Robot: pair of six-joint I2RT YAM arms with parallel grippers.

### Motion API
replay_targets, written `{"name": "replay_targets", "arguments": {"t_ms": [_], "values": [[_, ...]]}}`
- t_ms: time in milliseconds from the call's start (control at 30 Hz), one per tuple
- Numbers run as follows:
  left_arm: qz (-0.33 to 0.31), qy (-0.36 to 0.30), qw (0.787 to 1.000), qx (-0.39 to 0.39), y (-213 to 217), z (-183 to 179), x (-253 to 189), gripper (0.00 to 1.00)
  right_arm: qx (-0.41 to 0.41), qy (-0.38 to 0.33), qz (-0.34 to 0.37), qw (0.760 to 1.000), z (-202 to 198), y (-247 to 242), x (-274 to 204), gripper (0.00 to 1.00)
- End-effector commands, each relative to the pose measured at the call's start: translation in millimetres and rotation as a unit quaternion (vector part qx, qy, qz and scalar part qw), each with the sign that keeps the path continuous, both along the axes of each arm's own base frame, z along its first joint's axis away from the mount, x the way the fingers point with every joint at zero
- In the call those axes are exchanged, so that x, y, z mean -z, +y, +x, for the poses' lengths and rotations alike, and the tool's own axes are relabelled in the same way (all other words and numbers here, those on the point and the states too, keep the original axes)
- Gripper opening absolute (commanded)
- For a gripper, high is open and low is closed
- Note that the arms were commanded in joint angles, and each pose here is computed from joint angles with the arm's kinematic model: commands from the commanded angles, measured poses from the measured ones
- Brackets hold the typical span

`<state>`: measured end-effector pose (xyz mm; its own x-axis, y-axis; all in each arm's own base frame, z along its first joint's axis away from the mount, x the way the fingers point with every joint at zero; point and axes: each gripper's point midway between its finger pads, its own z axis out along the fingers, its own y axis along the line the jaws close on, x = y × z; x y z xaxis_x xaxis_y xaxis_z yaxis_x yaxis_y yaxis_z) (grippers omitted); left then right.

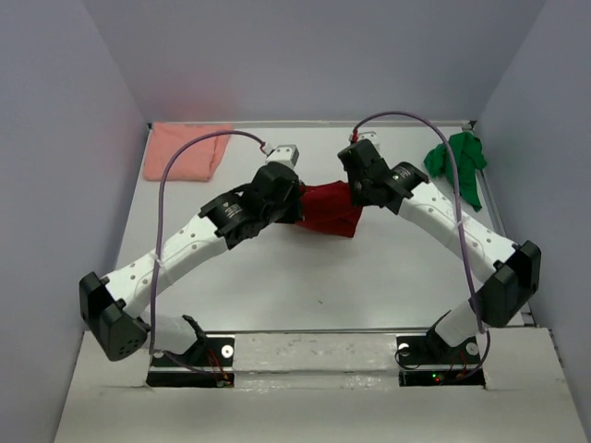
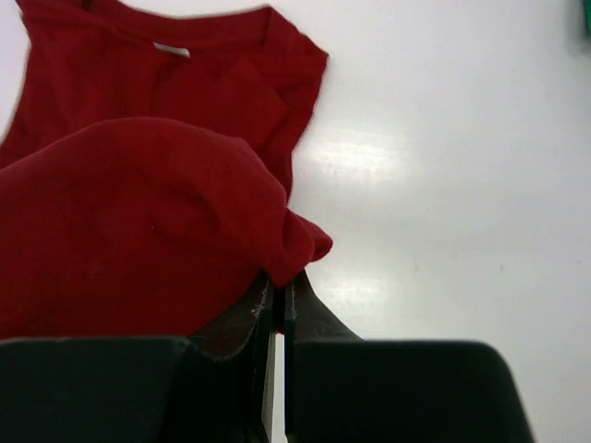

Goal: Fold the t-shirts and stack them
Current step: Fold the tshirt

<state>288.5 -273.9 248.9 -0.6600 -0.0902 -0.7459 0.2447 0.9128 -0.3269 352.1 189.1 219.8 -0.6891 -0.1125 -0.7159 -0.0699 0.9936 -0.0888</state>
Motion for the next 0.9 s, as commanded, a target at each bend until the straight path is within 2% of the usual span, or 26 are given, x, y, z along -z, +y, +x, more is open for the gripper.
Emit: {"name": "replay_targets", "arguments": {"t_ms": [0, 133, 267, 500, 633, 667, 867], "values": [[0.006, 0.05, 0.999, -0.012, 15, -45, 33, 0.0, 0.049, 0.03, -0.034, 0.998, -48, -33, 17, 0.0], [-0.001, 0.065, 0.998, -0.011, 22, -74, 47, 0.0, 0.057, 0.048, -0.028, 0.997, -91, -41, 23, 0.0], [-0.004, 0.082, 0.997, -0.009, 35, -96, 65, 0.0, 0.052, 0.063, -0.015, 0.997, -135, -28, 26, 0.0], [-0.003, 0.093, 0.996, -0.011, 48, -112, 75, 0.0, 0.064, 0.107, -0.067, 0.99, -205, -10, 46, 0.0], [-0.002, 0.099, 0.995, -0.007, 50, -116, 79, 0.0, 0.074, 0.116, -0.063, 0.988, -223, 6, 56, 0.0], [-0.001, 0.102, 0.995, -0.004, 49, -118, 81, 0.0, 0.084, 0.113, -0.042, 0.989, -225, 12, 58, 0.0], [0.006, 0.108, 0.994, 0.001, 49, -120, 87, 0.0, 0.102, 0.1, -0.05, 0.988, -221, 10, 61, 0.0]]}}
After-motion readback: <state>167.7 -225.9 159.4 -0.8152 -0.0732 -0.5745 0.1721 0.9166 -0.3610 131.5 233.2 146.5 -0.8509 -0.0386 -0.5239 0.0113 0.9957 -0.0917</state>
